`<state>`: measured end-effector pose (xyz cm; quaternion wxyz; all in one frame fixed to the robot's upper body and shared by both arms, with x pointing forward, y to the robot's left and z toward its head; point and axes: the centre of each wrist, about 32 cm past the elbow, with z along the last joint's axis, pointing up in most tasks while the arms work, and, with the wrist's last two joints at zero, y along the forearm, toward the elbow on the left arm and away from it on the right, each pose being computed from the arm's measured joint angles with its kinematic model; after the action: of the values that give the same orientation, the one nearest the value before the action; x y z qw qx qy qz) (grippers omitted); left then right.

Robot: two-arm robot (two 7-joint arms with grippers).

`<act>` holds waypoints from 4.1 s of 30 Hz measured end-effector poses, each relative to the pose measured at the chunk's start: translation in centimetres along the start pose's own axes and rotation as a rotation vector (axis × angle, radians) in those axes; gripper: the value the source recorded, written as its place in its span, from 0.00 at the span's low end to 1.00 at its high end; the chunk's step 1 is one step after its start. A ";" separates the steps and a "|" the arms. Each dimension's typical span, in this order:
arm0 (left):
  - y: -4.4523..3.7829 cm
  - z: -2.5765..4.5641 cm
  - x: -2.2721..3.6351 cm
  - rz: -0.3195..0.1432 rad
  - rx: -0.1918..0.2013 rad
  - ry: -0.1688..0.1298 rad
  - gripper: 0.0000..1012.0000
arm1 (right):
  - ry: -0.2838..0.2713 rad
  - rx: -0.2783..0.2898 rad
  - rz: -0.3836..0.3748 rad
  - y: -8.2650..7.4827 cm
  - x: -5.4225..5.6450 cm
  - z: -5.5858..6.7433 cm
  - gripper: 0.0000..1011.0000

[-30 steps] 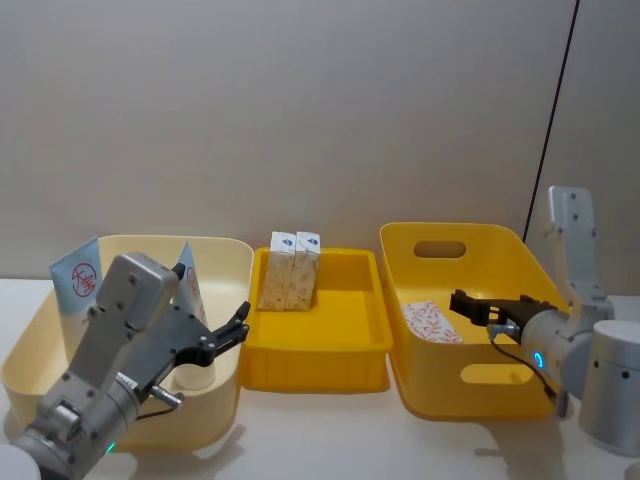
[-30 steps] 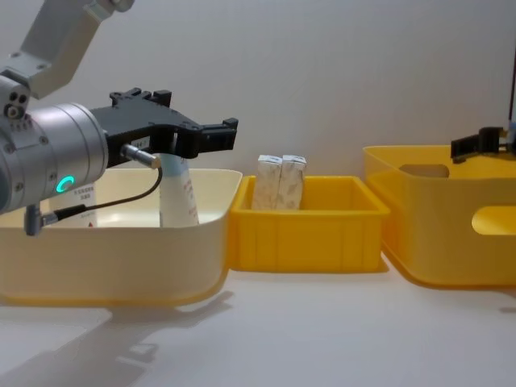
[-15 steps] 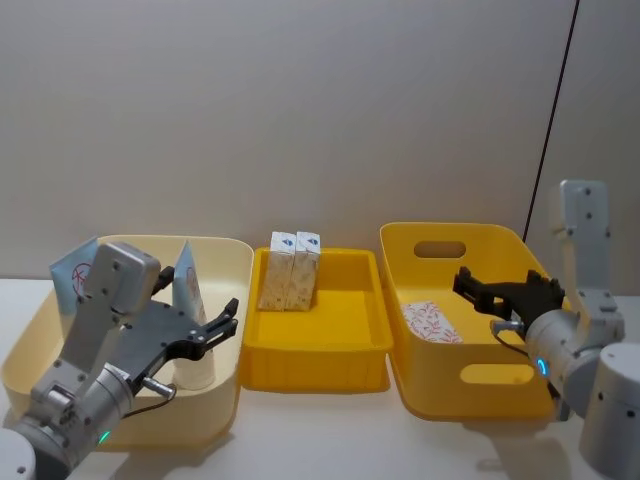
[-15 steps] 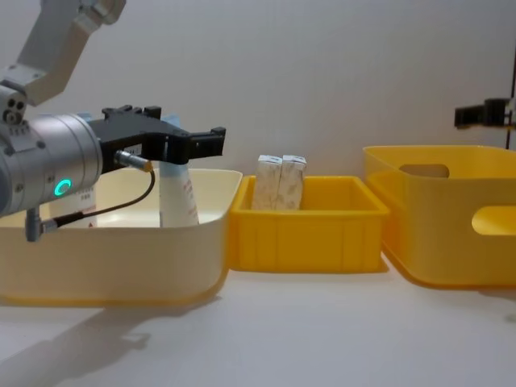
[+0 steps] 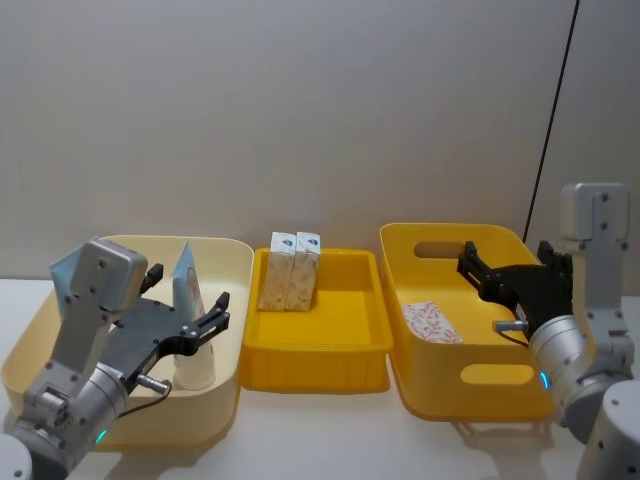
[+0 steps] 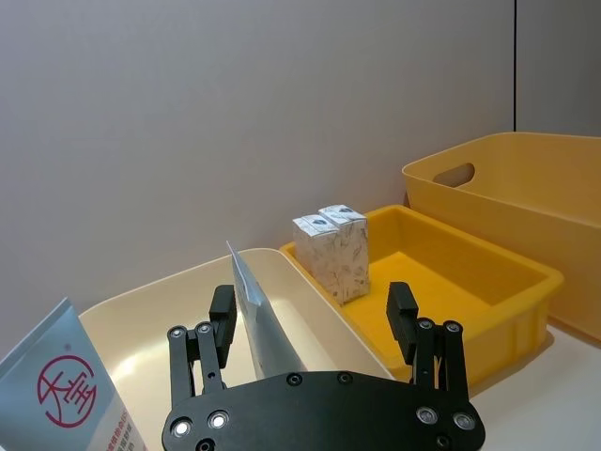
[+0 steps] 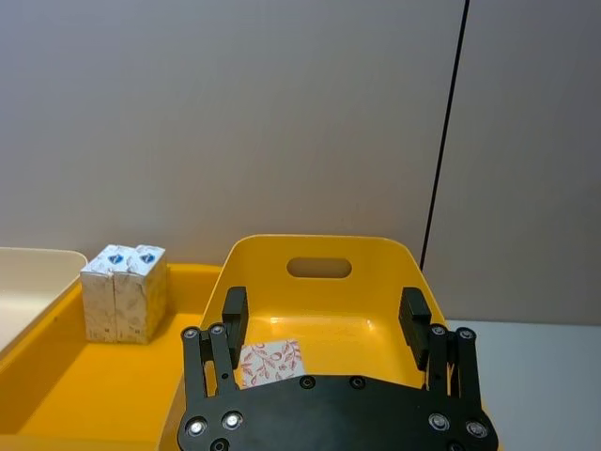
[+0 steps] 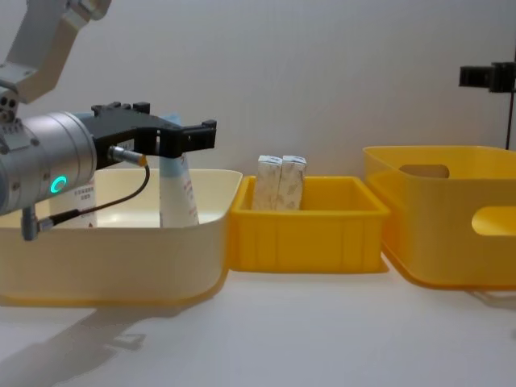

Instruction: Bimanual collaborative sorting of washing and personal care products

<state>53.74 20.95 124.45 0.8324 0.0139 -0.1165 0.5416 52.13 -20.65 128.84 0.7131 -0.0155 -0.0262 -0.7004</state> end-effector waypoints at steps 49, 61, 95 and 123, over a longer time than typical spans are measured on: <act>-1.36 -2.78 3.01 0.015 0.044 0.105 0.99 | -0.035 0.102 0.035 -2.0 -2.6 -0.6 0.99; -2.78 -3.20 3.48 -0.014 0.059 0.121 0.99 | -0.031 0.096 0.032 -2.1 -2.7 -0.6 0.99; -4.88 -3.39 3.96 -0.036 0.086 0.125 0.61 | 0.008 0.064 0.036 -2.8 -2.5 -1.2 0.99; -5.02 -3.39 4.01 -0.037 0.088 0.125 0.20 | 0.036 0.044 0.022 -3.4 -2.1 -1.7 0.99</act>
<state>60.43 22.98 122.51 0.8464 0.0188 -0.0399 0.5306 48.77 -18.74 127.01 0.7212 0.0124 -0.0289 -0.6920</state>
